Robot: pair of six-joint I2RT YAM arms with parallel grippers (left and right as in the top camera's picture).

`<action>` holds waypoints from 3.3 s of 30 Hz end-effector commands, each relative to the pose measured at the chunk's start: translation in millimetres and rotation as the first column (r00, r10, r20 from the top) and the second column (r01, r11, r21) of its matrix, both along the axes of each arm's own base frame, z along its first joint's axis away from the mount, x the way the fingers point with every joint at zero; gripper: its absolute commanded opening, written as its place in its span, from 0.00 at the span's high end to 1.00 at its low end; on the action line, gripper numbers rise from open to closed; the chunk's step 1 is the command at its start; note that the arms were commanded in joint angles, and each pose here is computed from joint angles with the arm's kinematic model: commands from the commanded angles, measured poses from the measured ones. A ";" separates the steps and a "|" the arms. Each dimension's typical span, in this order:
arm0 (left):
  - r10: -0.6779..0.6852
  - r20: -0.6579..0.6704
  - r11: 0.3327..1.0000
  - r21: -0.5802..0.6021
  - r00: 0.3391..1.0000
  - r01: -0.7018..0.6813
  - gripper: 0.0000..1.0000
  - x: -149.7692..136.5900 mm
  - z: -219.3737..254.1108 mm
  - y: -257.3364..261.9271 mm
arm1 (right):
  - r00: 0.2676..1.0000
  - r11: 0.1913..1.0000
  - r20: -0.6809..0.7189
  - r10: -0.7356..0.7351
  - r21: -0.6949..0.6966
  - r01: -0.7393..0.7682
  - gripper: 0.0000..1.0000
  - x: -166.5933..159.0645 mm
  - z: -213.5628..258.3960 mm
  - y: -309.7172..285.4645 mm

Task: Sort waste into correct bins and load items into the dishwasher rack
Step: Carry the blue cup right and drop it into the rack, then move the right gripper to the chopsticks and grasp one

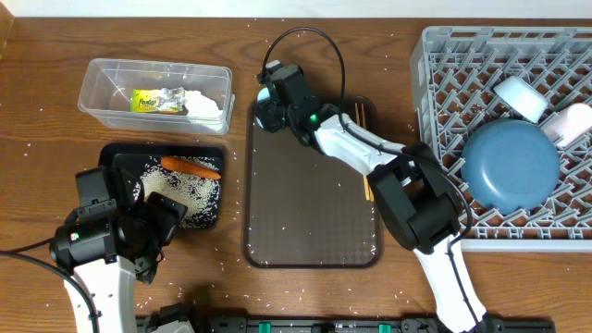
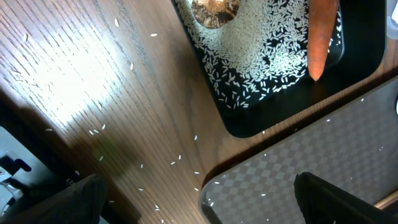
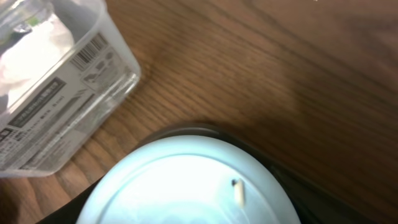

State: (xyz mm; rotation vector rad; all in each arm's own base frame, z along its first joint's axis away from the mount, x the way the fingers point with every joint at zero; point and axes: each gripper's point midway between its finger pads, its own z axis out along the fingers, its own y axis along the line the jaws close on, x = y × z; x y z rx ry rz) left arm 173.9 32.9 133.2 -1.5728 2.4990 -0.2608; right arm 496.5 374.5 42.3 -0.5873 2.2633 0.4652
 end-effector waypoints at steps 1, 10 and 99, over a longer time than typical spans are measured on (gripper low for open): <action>0.003 -0.002 1.000 0.014 1.000 -0.003 0.02 -1.6 1.2 2.7 | 0.999 0.999 0.038 -0.035 0.029 0.034 0.43 15.9 37.0 -8.6; 0.003 -0.002 1.000 0.014 1.000 -0.003 0.02 -1.6 1.2 2.7 | 0.967 0.968 0.079 -0.241 0.089 0.234 0.43 47.9 145.5 -111.0; 0.003 -0.002 1.000 0.014 1.000 -0.003 0.02 -1.6 1.2 2.7 | 0.821 0.836 -0.265 -0.505 -0.387 0.389 0.47 -44.2 25.7 -163.0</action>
